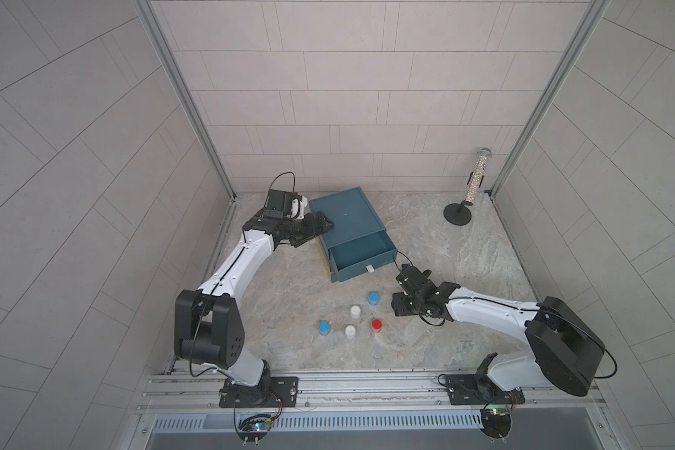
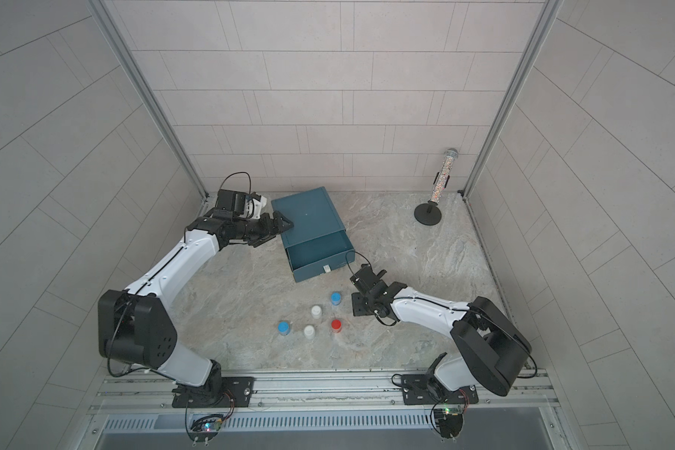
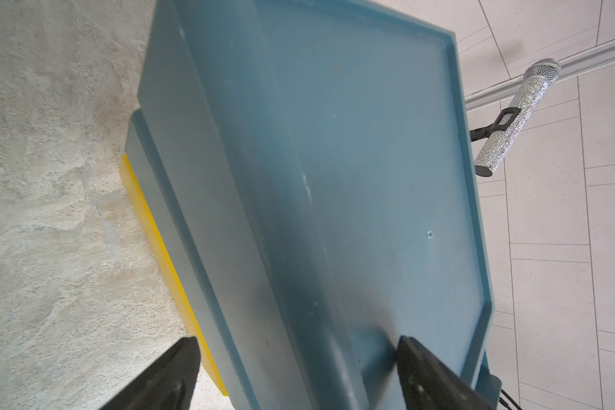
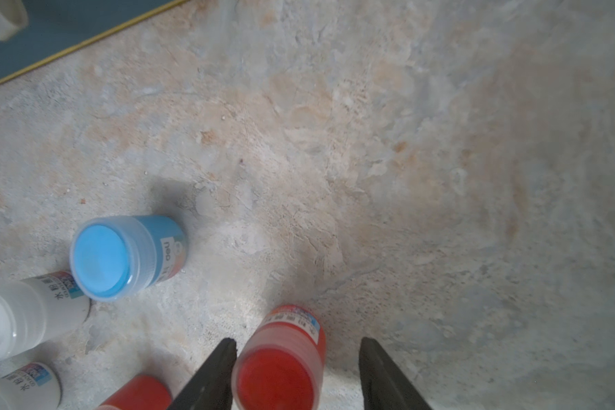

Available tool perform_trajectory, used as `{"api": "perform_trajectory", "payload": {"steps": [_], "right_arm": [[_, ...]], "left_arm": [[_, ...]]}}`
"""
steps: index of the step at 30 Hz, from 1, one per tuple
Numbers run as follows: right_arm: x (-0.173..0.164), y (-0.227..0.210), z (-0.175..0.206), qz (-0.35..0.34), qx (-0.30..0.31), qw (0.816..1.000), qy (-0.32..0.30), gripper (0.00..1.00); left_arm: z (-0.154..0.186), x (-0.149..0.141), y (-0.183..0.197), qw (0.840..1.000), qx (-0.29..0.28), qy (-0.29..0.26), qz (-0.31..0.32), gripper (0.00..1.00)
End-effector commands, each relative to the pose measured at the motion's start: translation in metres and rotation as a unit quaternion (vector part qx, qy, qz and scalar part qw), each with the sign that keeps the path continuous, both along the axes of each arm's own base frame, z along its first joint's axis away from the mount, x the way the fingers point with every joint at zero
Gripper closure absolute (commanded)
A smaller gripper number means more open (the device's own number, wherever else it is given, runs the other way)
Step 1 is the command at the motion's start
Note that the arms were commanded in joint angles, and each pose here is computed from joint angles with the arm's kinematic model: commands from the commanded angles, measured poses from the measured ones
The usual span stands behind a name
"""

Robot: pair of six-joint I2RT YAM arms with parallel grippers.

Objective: Put the paint cans in the drawer according to color
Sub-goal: Pick up the paint can at the center of the board.

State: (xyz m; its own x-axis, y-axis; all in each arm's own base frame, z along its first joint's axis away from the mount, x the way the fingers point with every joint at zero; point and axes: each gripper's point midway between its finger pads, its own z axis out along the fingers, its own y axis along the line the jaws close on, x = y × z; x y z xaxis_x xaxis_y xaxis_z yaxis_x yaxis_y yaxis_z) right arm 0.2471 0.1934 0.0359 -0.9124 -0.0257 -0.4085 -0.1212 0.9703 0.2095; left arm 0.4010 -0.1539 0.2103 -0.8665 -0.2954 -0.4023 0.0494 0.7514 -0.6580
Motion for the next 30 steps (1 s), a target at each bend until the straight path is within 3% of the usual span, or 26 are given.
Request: {"api": "perform_trajectory", "payload": {"steps": [1, 17, 19, 24, 30], "right_arm": [[0.007, 0.003, 0.004, -0.006, -0.003, 1.000, -0.013, 0.44], [0.007, -0.003, -0.002, -0.008, -0.034, 0.999, -0.009, 0.62], [0.006, -0.005, -0.001, -0.010, -0.036, 0.999, -0.010, 0.72], [0.008, -0.006, 0.009, -0.014, -0.034, 0.999, -0.020, 0.83], [0.008, -0.010, 0.028, -0.010, -0.039, 0.999, -0.034, 0.86]], "left_arm": [[-0.019, -0.007, 0.004, 0.999, 0.021, 0.031, 0.002, 0.07], [-0.017, -0.007, 0.006, 0.999, 0.024, 0.028, 0.003, 0.07], [-0.018, -0.007, 0.006, 0.999, 0.025, 0.028, 0.003, 0.07], [-0.018, -0.007, 0.006, 0.999, 0.026, 0.028, 0.003, 0.07], [-0.018, -0.008, 0.006, 0.999, 0.026, 0.030, 0.003, 0.07]]}}
